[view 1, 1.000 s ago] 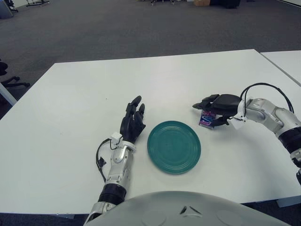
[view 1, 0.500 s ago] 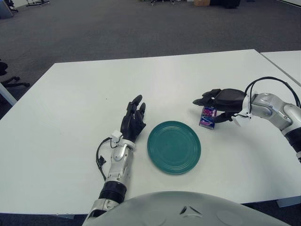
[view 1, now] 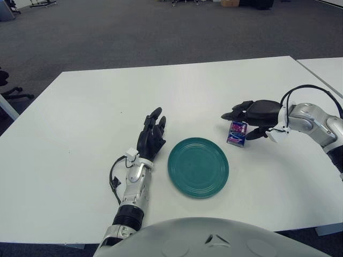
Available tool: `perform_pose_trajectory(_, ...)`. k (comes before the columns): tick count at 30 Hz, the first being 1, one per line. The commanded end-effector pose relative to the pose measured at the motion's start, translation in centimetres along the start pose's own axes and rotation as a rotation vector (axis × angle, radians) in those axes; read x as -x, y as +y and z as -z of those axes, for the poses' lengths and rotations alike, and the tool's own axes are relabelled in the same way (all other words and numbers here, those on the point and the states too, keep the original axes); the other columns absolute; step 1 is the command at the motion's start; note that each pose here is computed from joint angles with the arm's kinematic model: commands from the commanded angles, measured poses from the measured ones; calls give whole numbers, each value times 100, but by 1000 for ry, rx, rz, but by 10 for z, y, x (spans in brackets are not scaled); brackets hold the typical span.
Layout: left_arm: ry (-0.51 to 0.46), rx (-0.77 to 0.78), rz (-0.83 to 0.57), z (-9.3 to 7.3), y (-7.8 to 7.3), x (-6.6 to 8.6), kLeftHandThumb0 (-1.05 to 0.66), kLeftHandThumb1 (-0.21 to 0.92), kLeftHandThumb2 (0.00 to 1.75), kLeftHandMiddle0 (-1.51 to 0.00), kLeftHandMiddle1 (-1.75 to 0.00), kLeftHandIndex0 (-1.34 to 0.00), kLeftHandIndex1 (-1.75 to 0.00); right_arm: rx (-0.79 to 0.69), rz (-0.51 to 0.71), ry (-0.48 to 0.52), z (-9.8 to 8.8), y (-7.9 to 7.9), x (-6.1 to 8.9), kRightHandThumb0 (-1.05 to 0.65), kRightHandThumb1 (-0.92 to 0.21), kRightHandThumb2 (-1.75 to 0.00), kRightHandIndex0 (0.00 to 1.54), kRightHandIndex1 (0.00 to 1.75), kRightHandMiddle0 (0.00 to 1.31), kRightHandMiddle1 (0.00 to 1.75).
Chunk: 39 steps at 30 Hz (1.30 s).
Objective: Put the gum into the plate.
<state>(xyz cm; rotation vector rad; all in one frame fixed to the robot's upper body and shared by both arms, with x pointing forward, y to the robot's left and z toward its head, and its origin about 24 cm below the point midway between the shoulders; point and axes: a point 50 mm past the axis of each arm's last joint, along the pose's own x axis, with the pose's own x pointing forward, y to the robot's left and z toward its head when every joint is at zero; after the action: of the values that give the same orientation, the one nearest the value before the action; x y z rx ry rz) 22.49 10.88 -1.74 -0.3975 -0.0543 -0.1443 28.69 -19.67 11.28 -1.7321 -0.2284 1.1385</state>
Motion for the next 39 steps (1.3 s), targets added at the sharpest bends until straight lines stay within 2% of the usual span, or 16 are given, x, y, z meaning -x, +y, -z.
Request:
perform_pose_trajectory(1,95,108,-77,31,-15,21,-93,92,90,-27,0,0,-58,-10,3,13,2,-2,5,-74,-92,-53,9,0,0,0)
perform_pose_trajectory(7,91,110,-85,31,-15,22,-92,92,89,-27,0,0,-58,-32,-25,14,2,4,2,-74,-92,-55,10,0,1,1)
perform_pose_trajectory(21,93,114,-105,31,-16,24,-90,92,90,-28,0,0,-58,-50,-44,16,5,8,0,-73,-92,-52,10,1,1,1)
perform_pose_trajectory(25,92,115,-106,31,-16,24,-89,92,89,-27,0,0,-57,-60,-50,14,6,15,-5,-73,-92,-53,11,1,2,2)
perform_pose_trajectory(39,93,121,-107,30,-15,26,-86,92,88,-27,0,0,-59,-89,-54,6,4,25,-9,-69,-92,-55,13,1,5,5)
